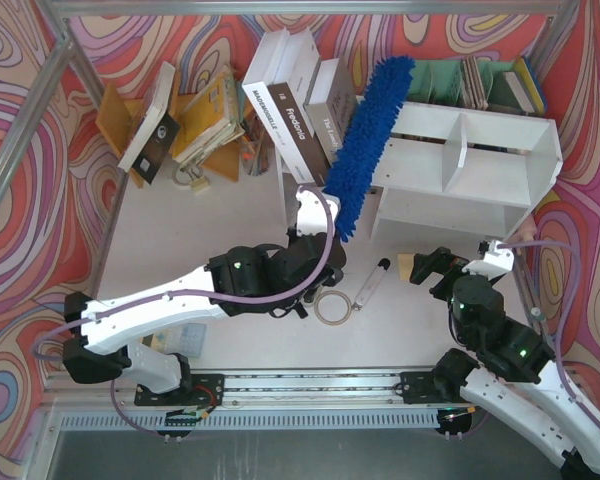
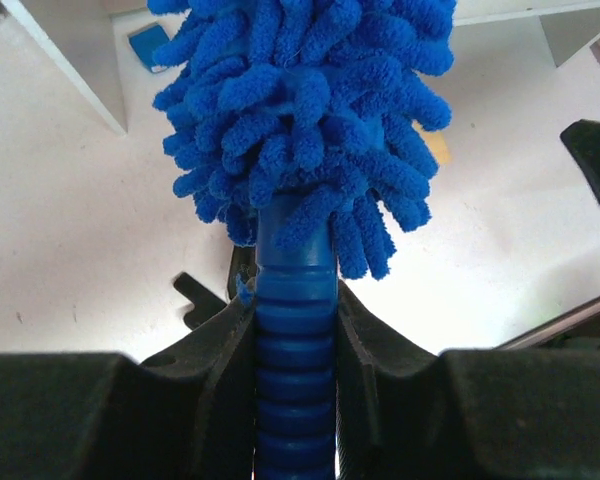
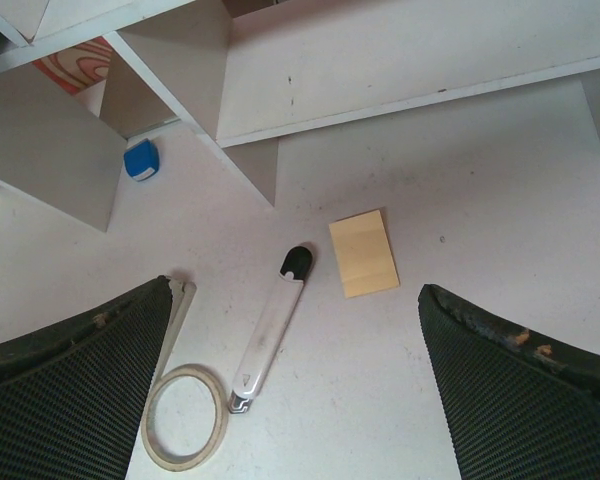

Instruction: Dust the bookshelf with a duster

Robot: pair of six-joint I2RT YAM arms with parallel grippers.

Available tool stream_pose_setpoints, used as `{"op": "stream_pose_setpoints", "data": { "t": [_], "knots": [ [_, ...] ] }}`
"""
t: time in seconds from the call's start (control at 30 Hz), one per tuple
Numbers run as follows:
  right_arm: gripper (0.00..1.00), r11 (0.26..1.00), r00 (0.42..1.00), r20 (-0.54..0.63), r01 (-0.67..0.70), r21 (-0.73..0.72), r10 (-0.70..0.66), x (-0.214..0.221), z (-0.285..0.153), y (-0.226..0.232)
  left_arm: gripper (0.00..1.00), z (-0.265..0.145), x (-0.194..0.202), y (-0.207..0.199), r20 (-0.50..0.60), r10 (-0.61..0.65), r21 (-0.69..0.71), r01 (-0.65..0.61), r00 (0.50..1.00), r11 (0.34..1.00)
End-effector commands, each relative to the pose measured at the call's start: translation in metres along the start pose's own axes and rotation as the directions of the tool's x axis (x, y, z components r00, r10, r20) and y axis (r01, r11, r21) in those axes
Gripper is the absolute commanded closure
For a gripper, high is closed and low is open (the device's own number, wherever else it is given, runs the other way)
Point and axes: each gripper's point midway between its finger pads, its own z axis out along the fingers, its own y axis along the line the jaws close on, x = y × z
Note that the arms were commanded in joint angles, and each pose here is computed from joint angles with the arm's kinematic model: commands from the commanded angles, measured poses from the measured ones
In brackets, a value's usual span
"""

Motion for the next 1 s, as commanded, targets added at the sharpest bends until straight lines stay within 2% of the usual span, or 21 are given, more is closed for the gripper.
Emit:
{"op": "stream_pose_setpoints", "data": {
  "t": [0.0, 0.33, 0.67, 0.8, 0.97],
  "knots": [
    [0.01, 1.000, 1.000, 0.025, -0.018, 0.023, 0.017, -0.003, 0.002, -0.003, 1.00, -0.001, -0.013, 0.003, 0.086, 0.054, 0.031, -0.057, 0.995, 0.998],
    [0.01, 0.999, 1.000, 0.024, -0.014, 0.036, 0.013, -0.002, 0.003, -0.005, 1.00, -0.029, -0.031, 0.038, 0.292, 0.228, 0.051, -0.253, 0.929, 0.966],
    [0.01, 0.999, 1.000, 0.021, -0.012, 0.045, 0.011, -0.001, 0.004, -0.006, 1.00, -0.042, -0.033, 0.054, 0.367, 0.341, 0.031, -0.378, 0.865, 0.925],
    [0.01, 0.999, 1.000, 0.018, -0.008, 0.052, 0.007, 0.000, 0.005, -0.006, 1.00, -0.040, -0.040, 0.070, 0.374, 0.472, -0.091, -0.474, 0.799, 0.876],
    [0.02, 0.998, 1.000, 0.012, 0.001, 0.059, -0.002, 0.001, 0.006, -0.006, 1.00, -0.050, -0.059, 0.079, 0.427, 0.606, -0.191, -0.588, 0.672, 0.786]
  ]
}}
